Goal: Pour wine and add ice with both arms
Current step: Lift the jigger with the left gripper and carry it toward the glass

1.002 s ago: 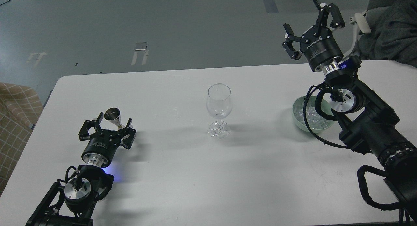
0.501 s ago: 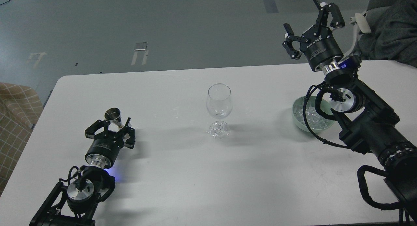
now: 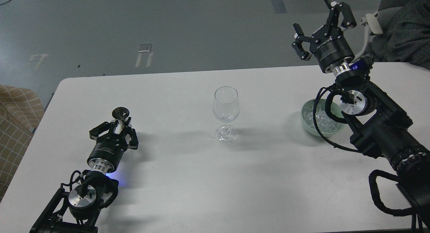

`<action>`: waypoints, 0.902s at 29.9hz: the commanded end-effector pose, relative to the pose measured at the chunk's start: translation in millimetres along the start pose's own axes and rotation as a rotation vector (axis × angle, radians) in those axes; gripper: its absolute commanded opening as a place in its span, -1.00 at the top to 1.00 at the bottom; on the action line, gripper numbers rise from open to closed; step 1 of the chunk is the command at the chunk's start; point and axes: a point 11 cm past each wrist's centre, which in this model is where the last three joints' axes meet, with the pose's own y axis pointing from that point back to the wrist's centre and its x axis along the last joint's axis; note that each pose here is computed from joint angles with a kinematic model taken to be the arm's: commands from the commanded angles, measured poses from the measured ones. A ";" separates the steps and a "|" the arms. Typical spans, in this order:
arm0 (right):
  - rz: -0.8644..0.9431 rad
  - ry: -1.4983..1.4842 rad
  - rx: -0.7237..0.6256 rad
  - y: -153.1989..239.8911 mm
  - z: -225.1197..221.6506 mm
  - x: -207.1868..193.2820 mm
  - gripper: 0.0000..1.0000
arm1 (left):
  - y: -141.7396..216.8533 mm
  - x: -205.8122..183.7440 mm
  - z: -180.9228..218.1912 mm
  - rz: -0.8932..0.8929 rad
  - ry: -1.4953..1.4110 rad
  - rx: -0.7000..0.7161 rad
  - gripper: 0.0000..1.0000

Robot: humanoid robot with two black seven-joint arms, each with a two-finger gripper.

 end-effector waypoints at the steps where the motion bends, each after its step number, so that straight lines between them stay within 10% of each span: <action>1: 0.000 0.000 0.000 0.0 -0.1 0.0 -1.00 | -0.8 -2.9 0.9 -0.019 -0.001 0.008 1.00; 27: 0.002 0.004 -0.003 -0.7 0.4 -0.7 -1.00 | -25.5 -98.2 -30.4 -0.170 0.046 0.162 1.00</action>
